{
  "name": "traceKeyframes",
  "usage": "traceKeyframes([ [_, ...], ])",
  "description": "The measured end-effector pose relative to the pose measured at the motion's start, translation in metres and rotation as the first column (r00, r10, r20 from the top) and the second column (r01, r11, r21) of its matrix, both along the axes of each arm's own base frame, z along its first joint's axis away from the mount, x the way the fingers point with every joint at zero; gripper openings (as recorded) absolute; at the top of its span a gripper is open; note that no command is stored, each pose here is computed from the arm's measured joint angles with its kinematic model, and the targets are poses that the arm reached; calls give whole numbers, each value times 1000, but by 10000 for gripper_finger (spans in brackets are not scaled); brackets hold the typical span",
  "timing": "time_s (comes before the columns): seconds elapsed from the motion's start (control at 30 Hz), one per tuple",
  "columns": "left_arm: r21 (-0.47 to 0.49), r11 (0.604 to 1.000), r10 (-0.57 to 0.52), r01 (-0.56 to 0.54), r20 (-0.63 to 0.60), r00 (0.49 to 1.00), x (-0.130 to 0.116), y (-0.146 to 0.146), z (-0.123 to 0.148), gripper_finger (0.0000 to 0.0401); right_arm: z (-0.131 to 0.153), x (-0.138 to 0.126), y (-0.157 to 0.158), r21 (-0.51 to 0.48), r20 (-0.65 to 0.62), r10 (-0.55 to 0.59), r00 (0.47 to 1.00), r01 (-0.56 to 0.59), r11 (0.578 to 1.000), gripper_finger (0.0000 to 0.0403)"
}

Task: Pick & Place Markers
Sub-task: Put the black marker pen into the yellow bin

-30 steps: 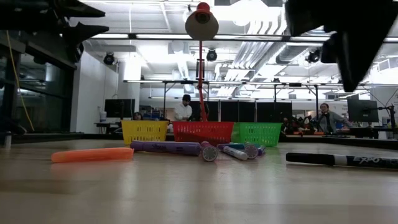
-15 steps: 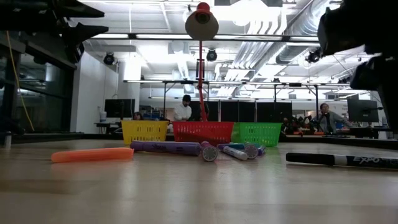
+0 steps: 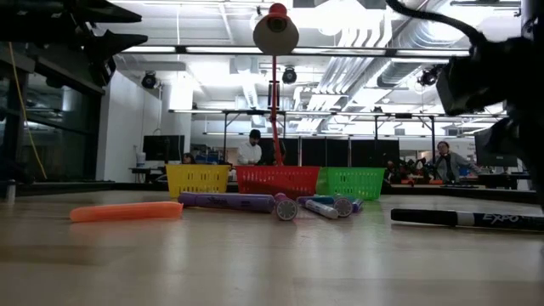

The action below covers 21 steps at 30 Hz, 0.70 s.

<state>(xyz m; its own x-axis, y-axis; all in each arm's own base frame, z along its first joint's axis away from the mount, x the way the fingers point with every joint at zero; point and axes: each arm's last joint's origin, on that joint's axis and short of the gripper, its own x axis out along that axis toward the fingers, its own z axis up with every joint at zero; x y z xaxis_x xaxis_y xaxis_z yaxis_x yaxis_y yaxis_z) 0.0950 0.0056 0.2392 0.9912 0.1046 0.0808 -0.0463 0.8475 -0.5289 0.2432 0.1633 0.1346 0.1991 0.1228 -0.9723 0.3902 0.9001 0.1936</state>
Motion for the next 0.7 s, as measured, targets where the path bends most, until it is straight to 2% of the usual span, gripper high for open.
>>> traceKeyframes([
  [0.2, 0, 1000, 0, 0, -3, 1000, 0, 0, 0, 138, -11, 3, 1, -37, -41, -44, 998, 43, 998, 149],
  [0.37, 0, 1000, -5, 5, -6, 1000, 0, 0, -1, 138, -13, 3, 0, -70, -40, -36, 999, 33, 997, 146],
  [0.7, 2, 1000, -5, 6, -66, 998, 0, 0, -6, 138, -14, 1, -3, -137, -40, 49, 998, -54, 989, 89],
])
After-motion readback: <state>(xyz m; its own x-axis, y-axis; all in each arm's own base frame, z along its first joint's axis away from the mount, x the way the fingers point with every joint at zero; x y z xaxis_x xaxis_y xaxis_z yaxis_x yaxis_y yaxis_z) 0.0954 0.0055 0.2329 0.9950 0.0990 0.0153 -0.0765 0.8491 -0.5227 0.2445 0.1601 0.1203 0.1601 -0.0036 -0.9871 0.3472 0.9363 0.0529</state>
